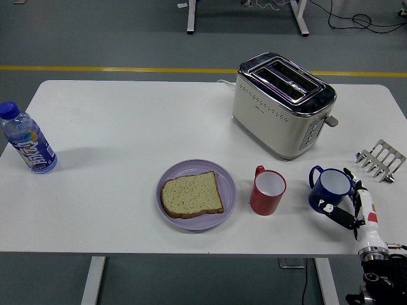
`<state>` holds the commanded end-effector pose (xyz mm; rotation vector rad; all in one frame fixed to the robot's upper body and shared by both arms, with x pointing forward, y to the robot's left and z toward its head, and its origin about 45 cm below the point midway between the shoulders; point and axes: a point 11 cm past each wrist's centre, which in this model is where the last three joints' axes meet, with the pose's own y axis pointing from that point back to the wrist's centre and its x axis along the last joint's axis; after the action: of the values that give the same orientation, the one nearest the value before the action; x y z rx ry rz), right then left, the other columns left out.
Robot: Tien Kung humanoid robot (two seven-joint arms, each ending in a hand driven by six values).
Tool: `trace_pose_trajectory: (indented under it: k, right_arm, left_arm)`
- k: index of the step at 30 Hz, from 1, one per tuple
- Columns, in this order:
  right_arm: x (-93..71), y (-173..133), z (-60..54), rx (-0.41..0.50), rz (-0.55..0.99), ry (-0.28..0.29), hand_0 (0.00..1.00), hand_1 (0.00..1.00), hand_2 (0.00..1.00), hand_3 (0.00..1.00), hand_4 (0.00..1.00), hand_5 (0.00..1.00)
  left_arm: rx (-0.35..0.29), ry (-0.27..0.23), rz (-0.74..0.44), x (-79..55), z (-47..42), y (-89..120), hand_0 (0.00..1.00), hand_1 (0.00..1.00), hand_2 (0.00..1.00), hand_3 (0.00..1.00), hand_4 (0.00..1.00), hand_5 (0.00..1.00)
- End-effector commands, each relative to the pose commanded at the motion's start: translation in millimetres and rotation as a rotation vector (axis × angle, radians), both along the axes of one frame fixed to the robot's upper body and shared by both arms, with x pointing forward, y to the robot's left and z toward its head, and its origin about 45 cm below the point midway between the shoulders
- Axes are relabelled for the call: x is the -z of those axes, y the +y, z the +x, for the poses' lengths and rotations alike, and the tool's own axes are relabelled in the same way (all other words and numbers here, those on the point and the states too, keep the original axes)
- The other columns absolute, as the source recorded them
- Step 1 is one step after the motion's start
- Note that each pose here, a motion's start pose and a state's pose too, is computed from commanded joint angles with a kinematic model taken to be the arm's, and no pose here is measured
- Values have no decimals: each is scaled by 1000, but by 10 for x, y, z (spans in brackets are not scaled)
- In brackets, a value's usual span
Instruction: Pick up the cup,pour liquid into bread,place the cup on the desk
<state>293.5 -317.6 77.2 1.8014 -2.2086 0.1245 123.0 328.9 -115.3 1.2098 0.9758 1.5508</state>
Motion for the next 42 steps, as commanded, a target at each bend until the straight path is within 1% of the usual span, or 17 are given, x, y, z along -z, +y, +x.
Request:
trace_pose_trajectory:
  k: [10,21,34,42]
  right_arm:
    - [25,3,13,1,-7,8,924,825,913,930,998,132]
    - [59,-14,17,11,-15,17,923,825,913,929,998,132]
    - [12,10,112,21,-15,2,923,825,914,930,998,130]
    - [-2,3,148,26,-15,-2,920,820,913,926,998,131]
  left_arm:
    - [0,1,-1,2,-2,-10,680,686,694,544,253,998]
    - [9,14,-1,12,-35,-18,681,686,695,545,253,998]
    - [8,12,-3,12,-33,-25,681,686,695,545,252,998]
    - [5,9,-4,10,-23,-28,681,685,694,544,252,998]
